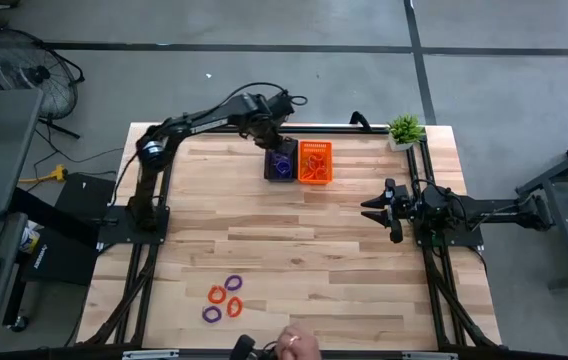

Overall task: Sort spring keychains
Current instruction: Put the top purple spring keychain in the black bin

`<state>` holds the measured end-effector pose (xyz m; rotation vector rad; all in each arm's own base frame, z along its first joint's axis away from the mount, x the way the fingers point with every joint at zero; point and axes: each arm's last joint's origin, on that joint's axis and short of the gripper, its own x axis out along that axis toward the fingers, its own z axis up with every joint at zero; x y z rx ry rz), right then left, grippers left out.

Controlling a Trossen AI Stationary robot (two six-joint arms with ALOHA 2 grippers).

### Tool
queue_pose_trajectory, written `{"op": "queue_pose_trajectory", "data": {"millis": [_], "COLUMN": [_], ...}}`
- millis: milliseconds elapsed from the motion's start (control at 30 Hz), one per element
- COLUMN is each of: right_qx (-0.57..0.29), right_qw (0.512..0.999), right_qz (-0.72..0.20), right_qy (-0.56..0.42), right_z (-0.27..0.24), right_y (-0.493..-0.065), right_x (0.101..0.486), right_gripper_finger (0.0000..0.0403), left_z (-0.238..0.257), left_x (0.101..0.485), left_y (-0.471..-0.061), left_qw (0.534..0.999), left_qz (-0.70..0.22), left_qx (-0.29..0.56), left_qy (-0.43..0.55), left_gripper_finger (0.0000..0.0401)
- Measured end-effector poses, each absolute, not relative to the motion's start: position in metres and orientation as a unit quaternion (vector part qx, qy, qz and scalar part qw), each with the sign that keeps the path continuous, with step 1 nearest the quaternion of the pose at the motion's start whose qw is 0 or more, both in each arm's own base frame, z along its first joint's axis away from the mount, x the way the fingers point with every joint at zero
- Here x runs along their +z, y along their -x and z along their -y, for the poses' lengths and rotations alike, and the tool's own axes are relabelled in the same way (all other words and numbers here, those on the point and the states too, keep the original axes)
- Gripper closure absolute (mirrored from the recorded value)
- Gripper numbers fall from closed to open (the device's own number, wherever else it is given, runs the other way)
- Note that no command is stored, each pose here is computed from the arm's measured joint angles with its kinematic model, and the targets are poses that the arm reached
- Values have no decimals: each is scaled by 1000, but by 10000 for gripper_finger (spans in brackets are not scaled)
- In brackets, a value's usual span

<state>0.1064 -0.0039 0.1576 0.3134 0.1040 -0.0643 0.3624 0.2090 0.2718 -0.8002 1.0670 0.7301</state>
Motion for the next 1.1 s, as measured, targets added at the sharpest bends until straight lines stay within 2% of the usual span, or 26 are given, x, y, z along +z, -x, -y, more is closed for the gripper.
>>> {"op": "queue_pose_trajectory", "data": {"millis": [233, 833, 933, 1100], "right_qx": [-32, -32, -32, -32], "right_qw": [986, 986, 986, 986], "right_qz": [-52, -52, -52, -52], "right_qy": [-156, -156, -156, -156], "right_z": [4, 4, 4, 4], "right_y": [-106, -106, -106, -106], "right_x": [158, 158, 158, 158], "right_gripper_finger": [269, 269, 269, 269], "left_z": [-217, -217, -217, -217], "left_x": [265, 263, 263, 263], "left_y": [-381, -381, -381, -381], "left_qw": [723, 718, 719, 720], "left_qz": [-501, -514, -514, -515], "left_qx": [307, 301, 300, 298], "left_qy": [363, 360, 359, 357], "left_gripper_finger": [373, 372, 359, 316]}}
